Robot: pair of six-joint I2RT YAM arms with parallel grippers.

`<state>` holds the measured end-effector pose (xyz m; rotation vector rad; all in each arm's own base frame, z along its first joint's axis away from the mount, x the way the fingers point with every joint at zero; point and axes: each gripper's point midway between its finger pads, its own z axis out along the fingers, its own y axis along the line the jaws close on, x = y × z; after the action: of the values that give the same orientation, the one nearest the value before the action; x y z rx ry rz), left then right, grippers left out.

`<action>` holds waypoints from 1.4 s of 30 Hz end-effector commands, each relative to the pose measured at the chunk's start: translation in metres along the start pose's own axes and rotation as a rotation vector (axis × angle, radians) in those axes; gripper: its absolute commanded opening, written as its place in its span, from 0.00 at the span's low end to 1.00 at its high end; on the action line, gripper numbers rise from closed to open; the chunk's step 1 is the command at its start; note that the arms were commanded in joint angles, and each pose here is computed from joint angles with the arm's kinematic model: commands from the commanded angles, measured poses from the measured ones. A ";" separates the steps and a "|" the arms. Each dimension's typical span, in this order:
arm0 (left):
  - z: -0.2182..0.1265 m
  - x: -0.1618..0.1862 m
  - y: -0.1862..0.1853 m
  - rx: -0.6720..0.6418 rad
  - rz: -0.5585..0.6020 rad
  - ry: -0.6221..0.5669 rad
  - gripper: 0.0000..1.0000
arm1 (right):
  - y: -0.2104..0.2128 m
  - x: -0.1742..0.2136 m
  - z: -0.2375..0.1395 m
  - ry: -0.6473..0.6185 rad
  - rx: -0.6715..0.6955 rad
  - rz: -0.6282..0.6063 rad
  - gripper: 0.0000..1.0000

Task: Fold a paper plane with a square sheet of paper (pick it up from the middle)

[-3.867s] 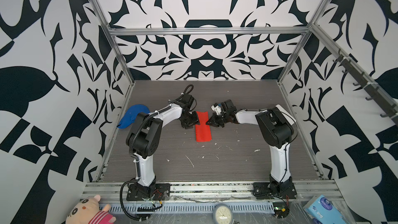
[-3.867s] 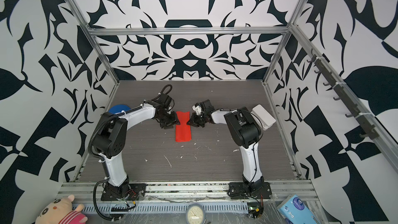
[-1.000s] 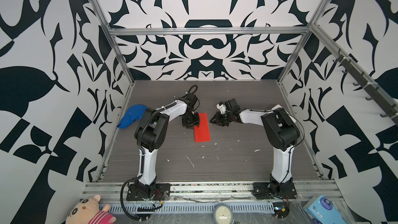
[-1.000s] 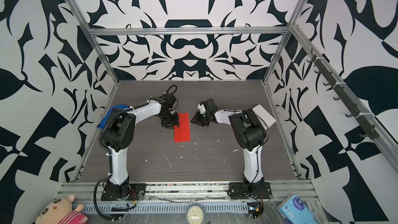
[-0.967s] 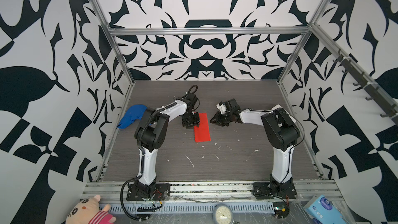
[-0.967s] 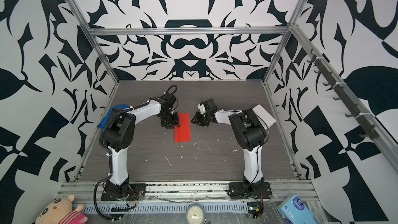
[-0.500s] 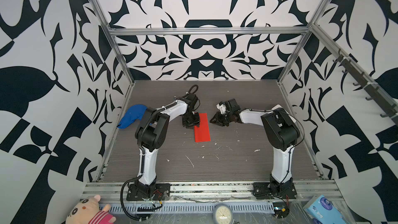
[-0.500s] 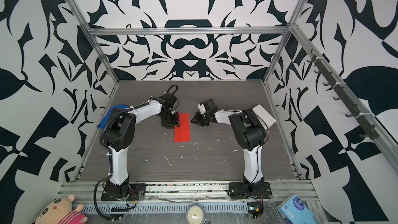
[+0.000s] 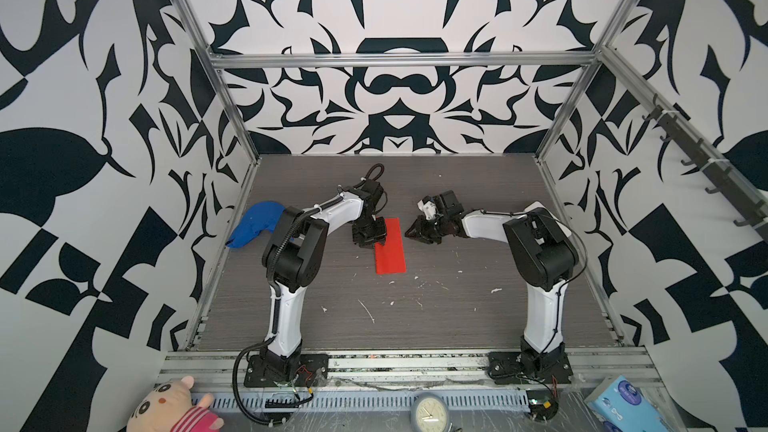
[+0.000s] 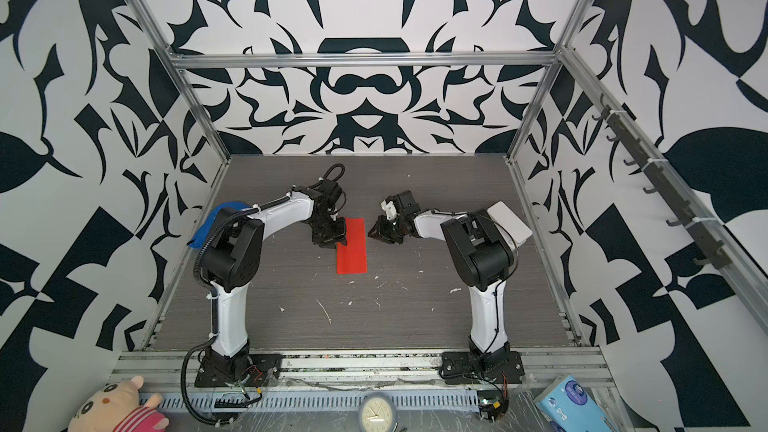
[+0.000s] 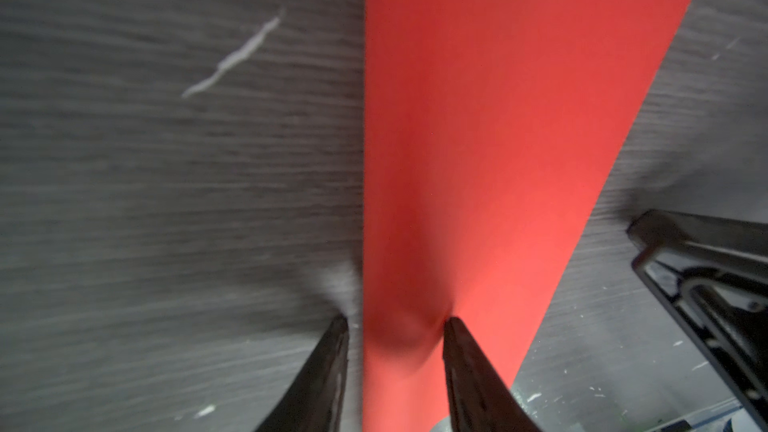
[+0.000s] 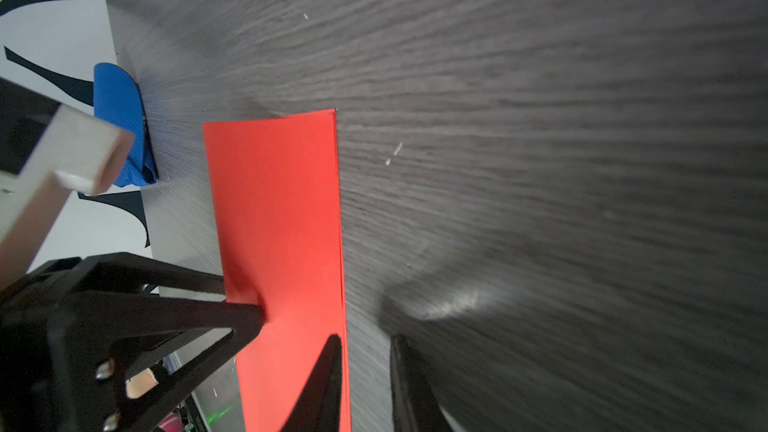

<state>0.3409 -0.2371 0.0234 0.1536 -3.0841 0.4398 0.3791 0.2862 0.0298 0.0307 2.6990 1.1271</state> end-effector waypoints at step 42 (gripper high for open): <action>0.032 0.024 0.046 -0.190 -0.069 0.120 0.42 | 0.027 0.021 0.026 0.117 -0.006 -0.103 0.02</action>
<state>0.3409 -0.2367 0.0221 0.1820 -3.0741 0.4167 0.3584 0.3299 0.0238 -0.1682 2.7553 1.2004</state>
